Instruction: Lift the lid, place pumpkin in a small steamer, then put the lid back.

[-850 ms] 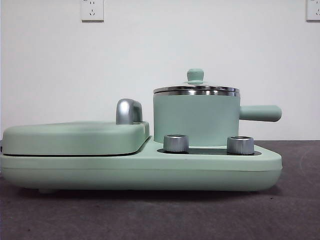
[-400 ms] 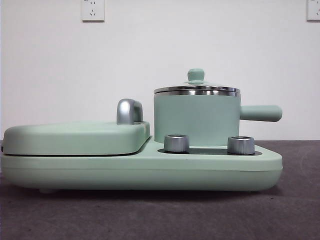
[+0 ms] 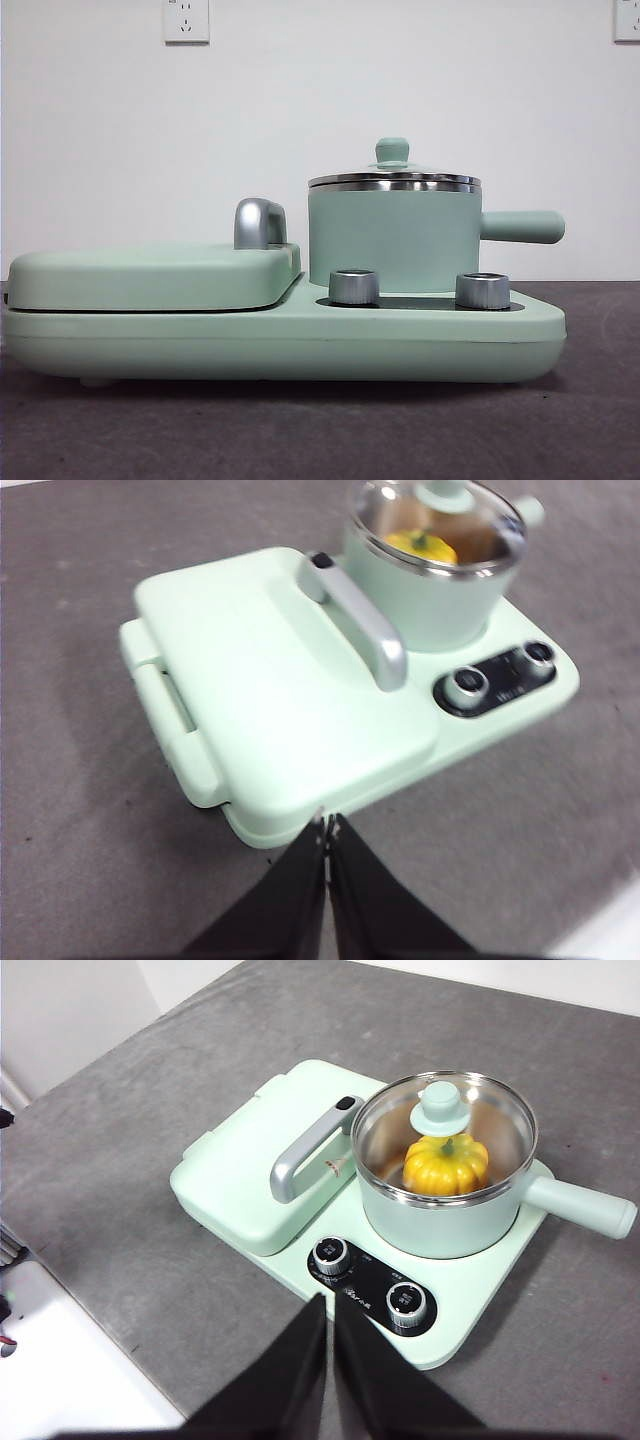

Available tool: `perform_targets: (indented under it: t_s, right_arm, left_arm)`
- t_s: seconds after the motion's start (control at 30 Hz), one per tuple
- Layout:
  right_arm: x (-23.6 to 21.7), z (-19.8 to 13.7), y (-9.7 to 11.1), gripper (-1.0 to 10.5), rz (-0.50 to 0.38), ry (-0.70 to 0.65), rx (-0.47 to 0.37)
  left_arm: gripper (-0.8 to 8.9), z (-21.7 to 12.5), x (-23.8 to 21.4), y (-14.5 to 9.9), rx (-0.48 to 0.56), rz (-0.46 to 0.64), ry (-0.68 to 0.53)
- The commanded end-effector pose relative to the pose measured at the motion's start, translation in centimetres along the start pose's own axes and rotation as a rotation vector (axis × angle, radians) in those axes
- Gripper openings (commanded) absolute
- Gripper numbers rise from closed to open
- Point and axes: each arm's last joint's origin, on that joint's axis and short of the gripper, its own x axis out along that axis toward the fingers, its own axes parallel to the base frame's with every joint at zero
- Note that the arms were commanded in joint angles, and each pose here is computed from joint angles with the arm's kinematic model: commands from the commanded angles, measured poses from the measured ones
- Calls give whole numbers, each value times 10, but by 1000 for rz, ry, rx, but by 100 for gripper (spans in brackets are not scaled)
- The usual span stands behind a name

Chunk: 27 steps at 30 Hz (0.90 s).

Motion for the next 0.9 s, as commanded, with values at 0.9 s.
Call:
perform_targets:
  t_s: [0.9]
  right_arm:
    - [-2,4,1,7,9,-22,-19]
  left_arm:
    - [7,-130,102,60,-106,471,-356]
